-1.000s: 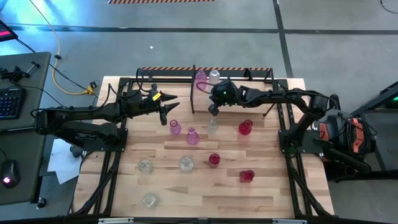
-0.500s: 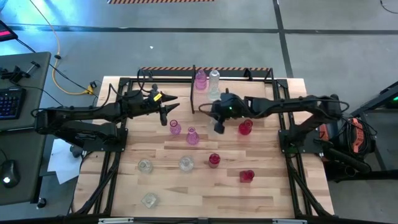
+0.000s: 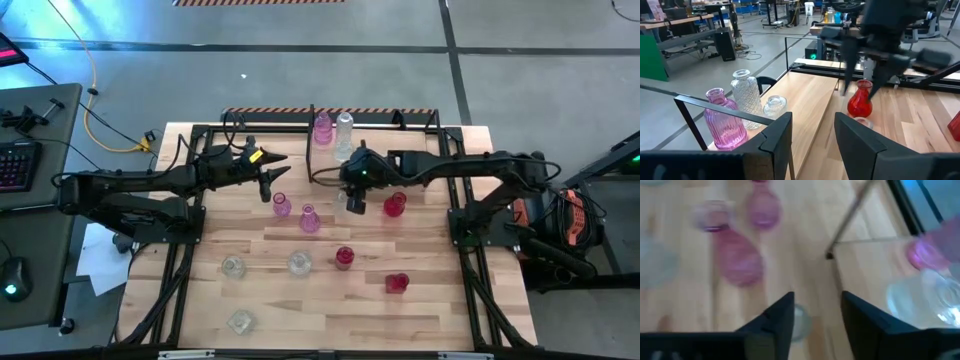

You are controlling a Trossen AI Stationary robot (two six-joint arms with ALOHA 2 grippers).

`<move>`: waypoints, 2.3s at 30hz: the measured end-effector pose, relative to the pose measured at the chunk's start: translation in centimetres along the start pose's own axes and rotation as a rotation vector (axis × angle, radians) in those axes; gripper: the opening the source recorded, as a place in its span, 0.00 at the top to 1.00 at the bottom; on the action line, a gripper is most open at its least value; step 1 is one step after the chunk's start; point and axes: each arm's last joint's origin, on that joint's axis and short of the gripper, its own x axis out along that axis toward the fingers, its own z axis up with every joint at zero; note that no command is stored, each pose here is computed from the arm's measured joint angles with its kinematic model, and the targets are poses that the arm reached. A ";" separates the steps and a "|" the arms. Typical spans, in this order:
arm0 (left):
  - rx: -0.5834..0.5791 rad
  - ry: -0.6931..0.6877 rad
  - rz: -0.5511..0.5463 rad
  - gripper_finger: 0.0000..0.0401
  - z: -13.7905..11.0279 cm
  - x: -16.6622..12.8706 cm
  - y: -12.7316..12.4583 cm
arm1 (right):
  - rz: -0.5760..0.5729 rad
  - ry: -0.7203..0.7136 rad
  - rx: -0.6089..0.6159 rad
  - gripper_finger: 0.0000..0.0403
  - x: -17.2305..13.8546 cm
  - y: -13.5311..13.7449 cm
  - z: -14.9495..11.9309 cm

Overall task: Sort vases onto shelf
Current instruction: Align the transparent vase with the other transparent vase on the shelf

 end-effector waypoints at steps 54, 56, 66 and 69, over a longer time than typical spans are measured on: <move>0.028 0.036 0.002 0.65 -0.3 0.0 0.0 | 0.042 0.224 0.070 0.98 3.9 -0.9 -1.7; 0.027 0.036 0.002 0.65 -0.3 0.0 0.0 | 0.007 0.218 0.052 0.99 3.2 -1.2 -0.9; 0.025 0.036 0.002 0.65 -0.3 0.0 0.0 | -0.050 0.142 0.022 1.00 0.7 -2.6 2.4; 0.020 0.036 0.002 0.65 -0.3 0.0 0.0 | -0.068 0.170 0.044 1.00 0.7 -3.4 2.1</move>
